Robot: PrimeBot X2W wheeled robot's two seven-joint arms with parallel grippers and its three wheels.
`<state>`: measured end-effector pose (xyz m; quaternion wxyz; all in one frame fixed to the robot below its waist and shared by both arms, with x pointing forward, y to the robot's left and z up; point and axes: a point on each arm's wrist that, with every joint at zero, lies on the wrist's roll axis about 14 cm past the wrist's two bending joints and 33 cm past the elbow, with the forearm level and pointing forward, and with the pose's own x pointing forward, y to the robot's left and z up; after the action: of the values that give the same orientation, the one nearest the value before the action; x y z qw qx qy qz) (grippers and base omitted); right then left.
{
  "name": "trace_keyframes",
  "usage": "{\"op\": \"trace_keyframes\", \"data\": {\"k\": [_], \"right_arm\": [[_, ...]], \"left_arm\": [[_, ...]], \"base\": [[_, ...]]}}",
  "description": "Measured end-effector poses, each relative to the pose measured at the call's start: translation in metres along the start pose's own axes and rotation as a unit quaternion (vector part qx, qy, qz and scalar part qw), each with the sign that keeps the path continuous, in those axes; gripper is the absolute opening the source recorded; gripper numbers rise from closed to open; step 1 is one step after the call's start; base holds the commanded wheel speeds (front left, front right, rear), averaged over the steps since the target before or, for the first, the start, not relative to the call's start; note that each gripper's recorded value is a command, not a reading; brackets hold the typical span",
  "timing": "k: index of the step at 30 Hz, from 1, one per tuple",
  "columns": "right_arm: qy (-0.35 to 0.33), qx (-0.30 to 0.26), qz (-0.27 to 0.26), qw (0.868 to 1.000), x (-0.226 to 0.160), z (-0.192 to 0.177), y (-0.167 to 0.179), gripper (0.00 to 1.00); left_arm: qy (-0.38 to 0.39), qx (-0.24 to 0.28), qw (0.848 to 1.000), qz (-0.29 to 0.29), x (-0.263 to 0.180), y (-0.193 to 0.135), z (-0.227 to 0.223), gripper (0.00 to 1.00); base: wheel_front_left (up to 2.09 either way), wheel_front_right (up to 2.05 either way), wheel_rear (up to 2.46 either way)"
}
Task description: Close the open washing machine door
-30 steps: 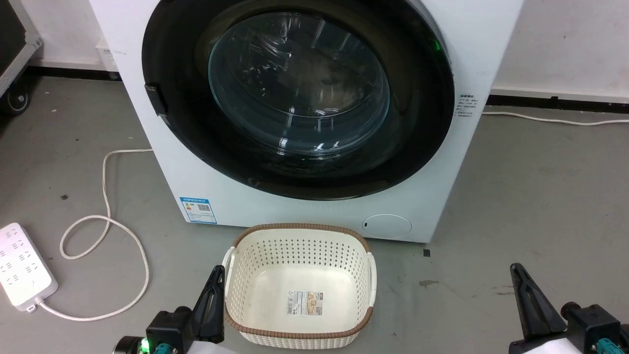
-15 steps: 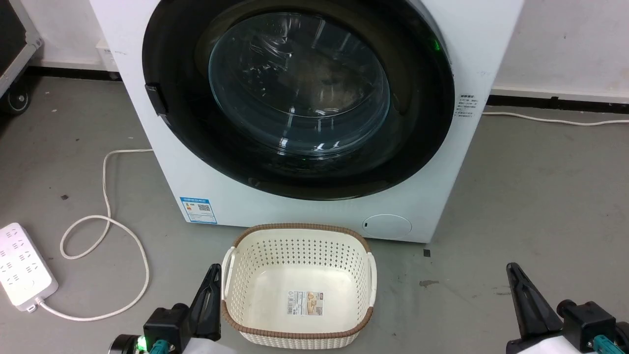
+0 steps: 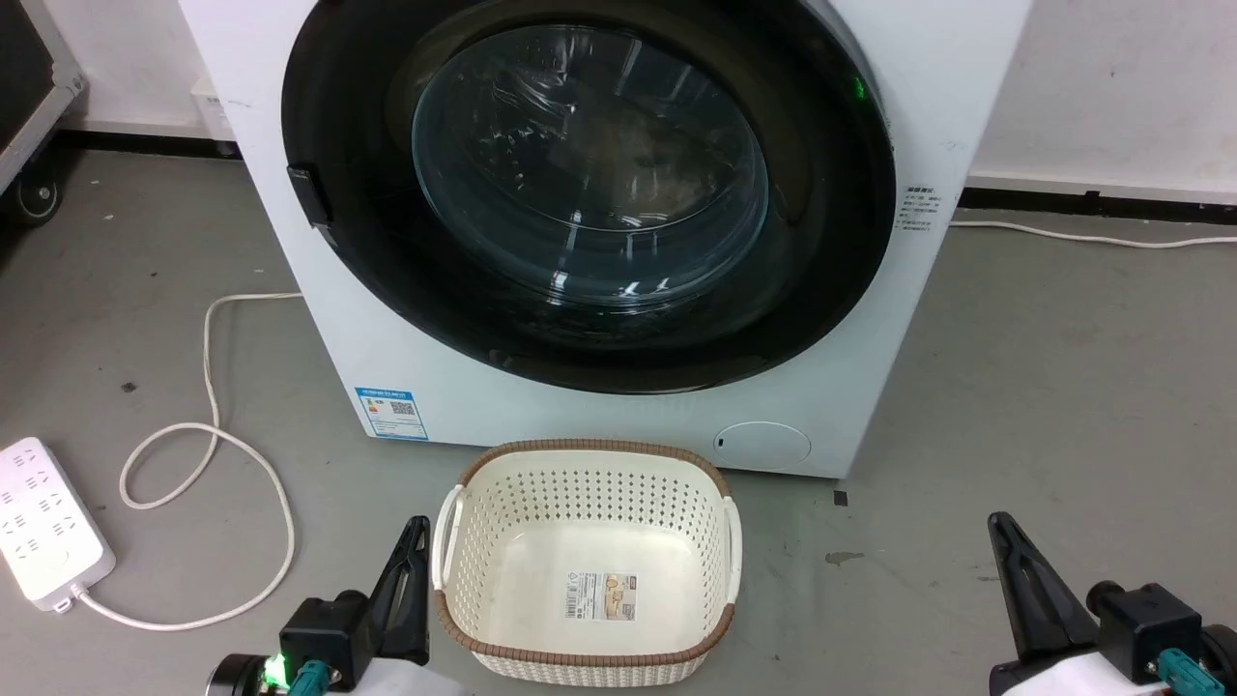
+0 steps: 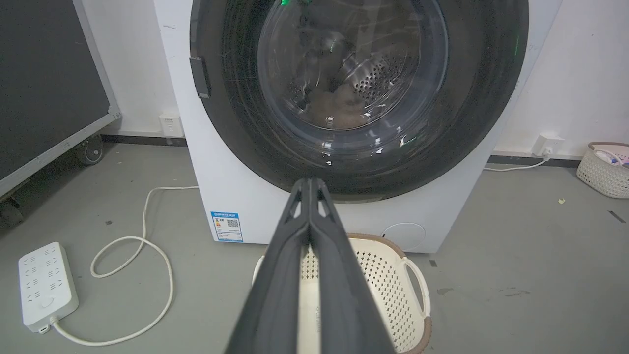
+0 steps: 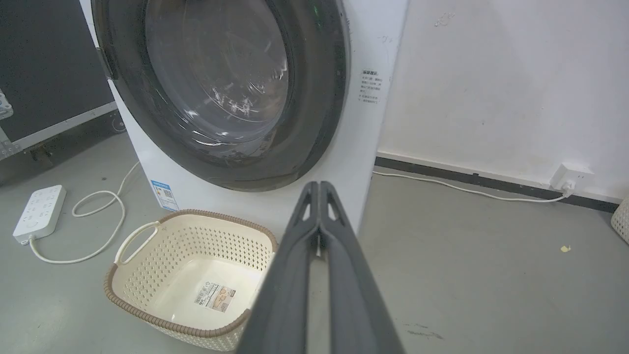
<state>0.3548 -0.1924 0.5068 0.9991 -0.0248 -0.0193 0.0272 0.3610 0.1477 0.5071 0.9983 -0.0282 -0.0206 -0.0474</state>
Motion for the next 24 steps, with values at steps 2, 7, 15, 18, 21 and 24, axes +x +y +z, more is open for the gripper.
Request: {"op": "trace_keyframes", "data": {"k": [2,7,15,18,21,24], "right_arm": [[0.001,0.000,0.001,1.000,0.0003,0.0002,0.0007,0.00],[0.004,0.001,0.003,1.000,0.0009,0.0001,0.0020,0.00],[0.007,0.001,0.005,1.000,0.0018,0.0007,0.0044,0.00],[0.009,0.002,0.007,1.000,0.0022,0.0008,0.0054,0.00],[0.010,0.002,0.008,1.000,0.0025,0.0009,0.0064,0.00],[0.010,0.002,0.009,1.000,0.0033,0.0019,0.0075,0.00]], "left_arm": [[0.001,0.000,1.000,0.001,0.0001,0.0004,0.0001,0.00],[0.003,0.005,1.000,0.002,0.0004,0.0015,0.0008,0.00],[0.005,0.009,1.000,0.004,0.0012,0.0036,0.0020,0.00],[0.008,0.009,1.000,0.006,0.0012,0.0046,0.0019,0.00],[0.007,0.011,1.000,0.009,0.0013,0.0062,0.0027,0.00],[0.009,0.014,1.000,0.010,0.0014,0.0072,0.0029,0.00]], "base": [[0.00,0.00,0.00],[0.00,0.00,0.00],[0.00,0.00,0.00],[0.00,0.00,0.00],[0.00,0.00,0.00],[0.00,0.00,0.00]]}}
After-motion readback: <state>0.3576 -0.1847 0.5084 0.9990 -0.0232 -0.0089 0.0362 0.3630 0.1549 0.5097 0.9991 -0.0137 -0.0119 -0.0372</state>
